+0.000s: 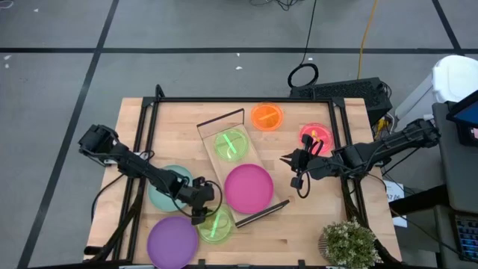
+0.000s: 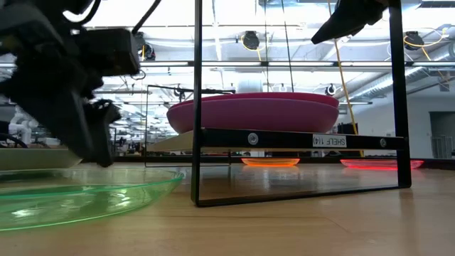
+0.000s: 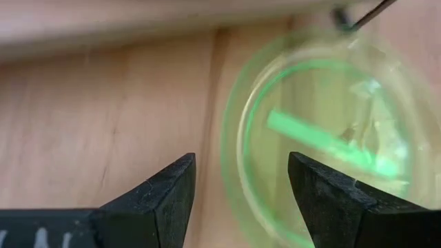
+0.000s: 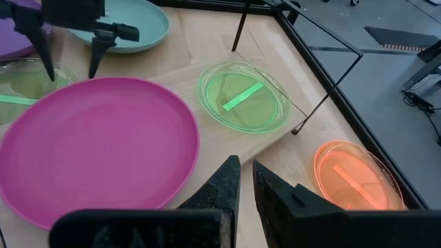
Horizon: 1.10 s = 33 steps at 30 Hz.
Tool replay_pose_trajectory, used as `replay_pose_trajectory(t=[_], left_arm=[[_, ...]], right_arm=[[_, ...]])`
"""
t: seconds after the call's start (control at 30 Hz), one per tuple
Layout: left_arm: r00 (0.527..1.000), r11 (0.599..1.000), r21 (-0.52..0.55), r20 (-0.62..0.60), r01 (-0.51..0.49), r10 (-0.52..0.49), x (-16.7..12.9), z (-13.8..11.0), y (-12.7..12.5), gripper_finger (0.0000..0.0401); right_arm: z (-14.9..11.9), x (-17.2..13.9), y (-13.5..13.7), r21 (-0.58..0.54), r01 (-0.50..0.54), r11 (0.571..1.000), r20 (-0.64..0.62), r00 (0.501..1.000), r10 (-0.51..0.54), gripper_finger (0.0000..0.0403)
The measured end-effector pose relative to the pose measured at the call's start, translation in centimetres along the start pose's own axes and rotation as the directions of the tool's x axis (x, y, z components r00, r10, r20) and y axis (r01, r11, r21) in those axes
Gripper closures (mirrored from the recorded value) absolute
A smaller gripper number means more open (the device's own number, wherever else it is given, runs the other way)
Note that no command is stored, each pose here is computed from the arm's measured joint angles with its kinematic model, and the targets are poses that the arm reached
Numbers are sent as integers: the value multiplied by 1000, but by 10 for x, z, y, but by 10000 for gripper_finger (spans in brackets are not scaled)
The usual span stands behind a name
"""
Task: Place and stack plates onto a shelf
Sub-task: Stack the yellow green plate on the yellow green plate on the shelf
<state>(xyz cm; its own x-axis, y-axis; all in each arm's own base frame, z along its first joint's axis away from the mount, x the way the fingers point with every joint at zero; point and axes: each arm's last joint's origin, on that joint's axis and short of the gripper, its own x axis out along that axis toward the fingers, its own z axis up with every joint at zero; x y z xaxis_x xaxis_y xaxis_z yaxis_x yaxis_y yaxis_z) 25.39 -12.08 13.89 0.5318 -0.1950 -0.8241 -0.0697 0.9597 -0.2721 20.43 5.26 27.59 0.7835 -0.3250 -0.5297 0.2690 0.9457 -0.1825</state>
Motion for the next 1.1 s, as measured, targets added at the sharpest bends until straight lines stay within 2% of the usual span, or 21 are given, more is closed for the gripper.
replay_pose_trajectory(t=[0.3,0.43,0.67,0.83,1.1], left_arm=[[999,999,-32,-51,-12,11,12,-4,5,173],[998,999,-34,-54,-15,13,13,-4,6,217],[998,999,-17,-52,-45,44,13,-5,7,331],[999,1000,-5,-45,-30,30,14,-3,8,388],[999,1000,13,-40,12,-12,5,-1,5,396]], right_arm=[[0,0,0,-6,-1,1000,2,1000,1,376],[1,0,0,-22,-3,1000,6,1000,3,376],[1,0,0,-22,-3,1000,5,1000,4,376],[1,0,0,-22,-3,1000,6,1000,4,376],[1,0,0,-23,-4,1000,5,1000,4,376]])
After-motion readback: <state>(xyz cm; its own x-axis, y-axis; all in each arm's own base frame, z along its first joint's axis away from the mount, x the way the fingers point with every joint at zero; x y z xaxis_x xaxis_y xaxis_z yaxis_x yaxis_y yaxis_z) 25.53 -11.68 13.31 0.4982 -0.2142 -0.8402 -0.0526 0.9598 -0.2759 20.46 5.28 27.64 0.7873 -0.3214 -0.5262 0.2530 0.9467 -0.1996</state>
